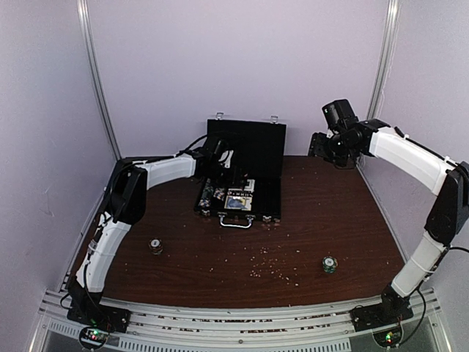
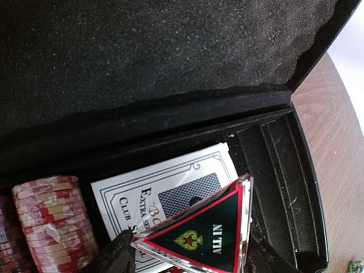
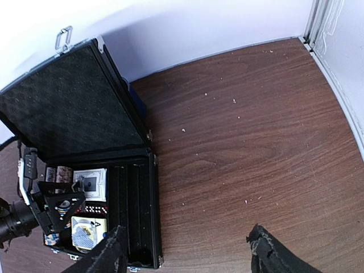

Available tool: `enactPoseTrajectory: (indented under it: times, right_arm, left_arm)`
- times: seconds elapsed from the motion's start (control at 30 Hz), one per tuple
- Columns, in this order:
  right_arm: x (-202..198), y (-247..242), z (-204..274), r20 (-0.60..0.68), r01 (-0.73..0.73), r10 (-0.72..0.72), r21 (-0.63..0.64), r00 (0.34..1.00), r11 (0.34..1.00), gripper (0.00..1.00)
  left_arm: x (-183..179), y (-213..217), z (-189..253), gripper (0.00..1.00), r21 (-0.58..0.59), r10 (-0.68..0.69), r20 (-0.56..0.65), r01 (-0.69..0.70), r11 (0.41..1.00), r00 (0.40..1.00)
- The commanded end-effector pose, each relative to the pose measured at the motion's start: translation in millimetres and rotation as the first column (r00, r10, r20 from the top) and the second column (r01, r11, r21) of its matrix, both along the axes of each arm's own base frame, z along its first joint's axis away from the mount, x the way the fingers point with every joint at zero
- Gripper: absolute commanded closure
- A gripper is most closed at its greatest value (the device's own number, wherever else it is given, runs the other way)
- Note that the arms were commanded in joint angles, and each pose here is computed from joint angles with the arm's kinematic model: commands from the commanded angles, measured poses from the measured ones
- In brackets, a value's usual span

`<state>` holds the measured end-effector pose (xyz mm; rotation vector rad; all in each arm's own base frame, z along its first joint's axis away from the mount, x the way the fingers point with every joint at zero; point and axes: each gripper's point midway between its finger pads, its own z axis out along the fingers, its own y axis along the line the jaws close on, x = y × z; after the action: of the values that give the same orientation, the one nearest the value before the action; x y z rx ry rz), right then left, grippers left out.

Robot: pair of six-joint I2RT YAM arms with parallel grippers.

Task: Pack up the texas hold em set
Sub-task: Place the all-in button in the poker case.

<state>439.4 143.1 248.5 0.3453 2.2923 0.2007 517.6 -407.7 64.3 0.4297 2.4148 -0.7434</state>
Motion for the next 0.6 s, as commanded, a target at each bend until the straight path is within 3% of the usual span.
enactPoseTrajectory:
  times: [0.0, 0.3, 0.57]
  right_arm:
    - [4, -5, 17, 0.037, -0.022, 0.023, -0.048, 0.999, 0.999, 0.27]
    - [-11, -13, 5, -0.007, -0.037, 0.037, -0.095, 0.999, 0.995, 0.24]
    - [-20, -11, 9, -0.003, -0.12, 0.12, -0.135, 0.993, 0.984, 0.22]
  left_arm:
    - [10, 0, 1, 0.32, -0.012, 0.029, 0.021, -0.029, 1.0, 0.999]
    - [15, -2, 36, 0.24, -0.045, 0.041, 0.069, -0.038, 0.998, 0.997]
    - [13, 5, 109, 0.24, -0.092, 0.058, 0.183, -0.042, 0.995, 0.981]
